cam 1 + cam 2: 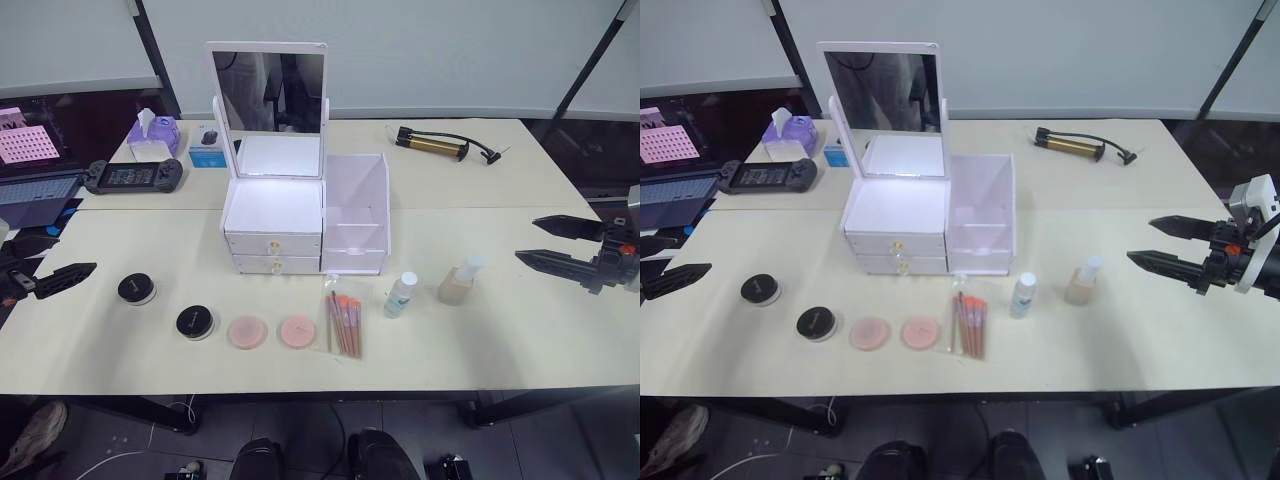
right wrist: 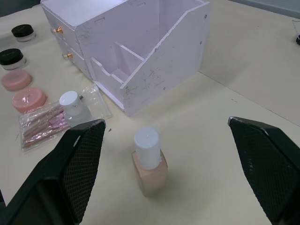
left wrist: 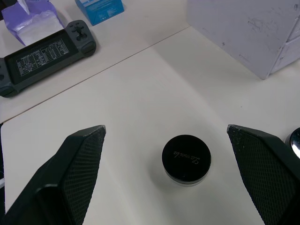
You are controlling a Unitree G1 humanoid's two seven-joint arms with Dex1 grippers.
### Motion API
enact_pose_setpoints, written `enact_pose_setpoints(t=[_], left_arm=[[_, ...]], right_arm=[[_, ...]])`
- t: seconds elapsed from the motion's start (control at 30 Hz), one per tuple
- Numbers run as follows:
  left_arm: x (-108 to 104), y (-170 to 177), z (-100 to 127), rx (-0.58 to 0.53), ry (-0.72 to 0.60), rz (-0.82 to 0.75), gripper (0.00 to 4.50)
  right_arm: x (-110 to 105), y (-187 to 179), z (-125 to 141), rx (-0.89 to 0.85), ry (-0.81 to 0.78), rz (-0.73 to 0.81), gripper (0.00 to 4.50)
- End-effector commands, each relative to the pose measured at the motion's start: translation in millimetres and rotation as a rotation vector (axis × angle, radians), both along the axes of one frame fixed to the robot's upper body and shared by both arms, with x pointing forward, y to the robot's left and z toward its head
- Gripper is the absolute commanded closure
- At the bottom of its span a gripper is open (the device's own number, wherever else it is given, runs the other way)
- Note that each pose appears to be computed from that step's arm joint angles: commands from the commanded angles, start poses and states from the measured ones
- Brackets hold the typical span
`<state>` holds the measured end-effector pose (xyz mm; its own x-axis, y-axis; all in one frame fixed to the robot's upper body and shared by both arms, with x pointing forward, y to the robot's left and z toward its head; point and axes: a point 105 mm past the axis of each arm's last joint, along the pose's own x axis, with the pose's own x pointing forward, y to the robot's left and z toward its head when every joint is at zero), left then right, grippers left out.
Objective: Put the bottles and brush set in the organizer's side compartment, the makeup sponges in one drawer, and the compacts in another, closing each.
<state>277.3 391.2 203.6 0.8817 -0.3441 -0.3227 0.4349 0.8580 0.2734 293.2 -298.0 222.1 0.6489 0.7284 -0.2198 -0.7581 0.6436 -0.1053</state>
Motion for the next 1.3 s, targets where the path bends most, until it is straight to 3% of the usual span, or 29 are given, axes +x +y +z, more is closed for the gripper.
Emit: enact_pose_setpoints(t=[0.03, 0.13, 0.23, 0.4, 0.57, 0.83, 1.0, 1.1, 1.3], left_arm=[[-2.3, 4.9, 22.0, 0.036, -0.059, 0.001, 0.04], [2.4, -1.0, 32.8, 0.023, -0.089, -0.022, 0.04], [7.0, -18.8, 40.0, -0.065, -0.073, -0.092, 0.04], [23.3, -82.2, 76.9, -0.181, -0.08, -0.371, 0.04], [25.2, -158.3, 63.8, -0.073, 0.089, -0.7, 0.04], [10.9, -260.2, 88.9, -0.104, 0.071, -1.165, 0.04], [12.5, -270.5, 84.9, -0.09, 0.077, -1.171, 0.04], [20.4, -257.6, 67.7, -0.044, 0.092, -1.09, 0.04], [20.2, -244.8, 68.6, -0.087, 0.051, -0.99, 0.04]], right_arm=[[0.8, 1.2, 10.9, -0.012, -0.045, 0.009, 0.0], [0.9, -3.7, 12.6, 0.006, -0.023, -0.009, 0.0], [-3.9, -4.8, 16.3, 0.002, -0.026, -0.009, 0.0], [-24.6, -4.8, 20.0, 0.009, -0.014, -0.028, 0.0], [-52.6, 3.1, -1.3, 0.04, 0.049, -0.088, 0.0], [-86.1, 18.4, -45.8, 0.074, 0.112, -0.274, 0.0], [-82.9, 21.0, -53.7, 0.089, 0.114, -0.345, 0.0], [-63.7, 21.3, -48.6, 0.064, 0.043, -0.373, 0.0], [-20.8, 30.4, -44.5, 0.057, -0.013, -0.38, 0.0]])
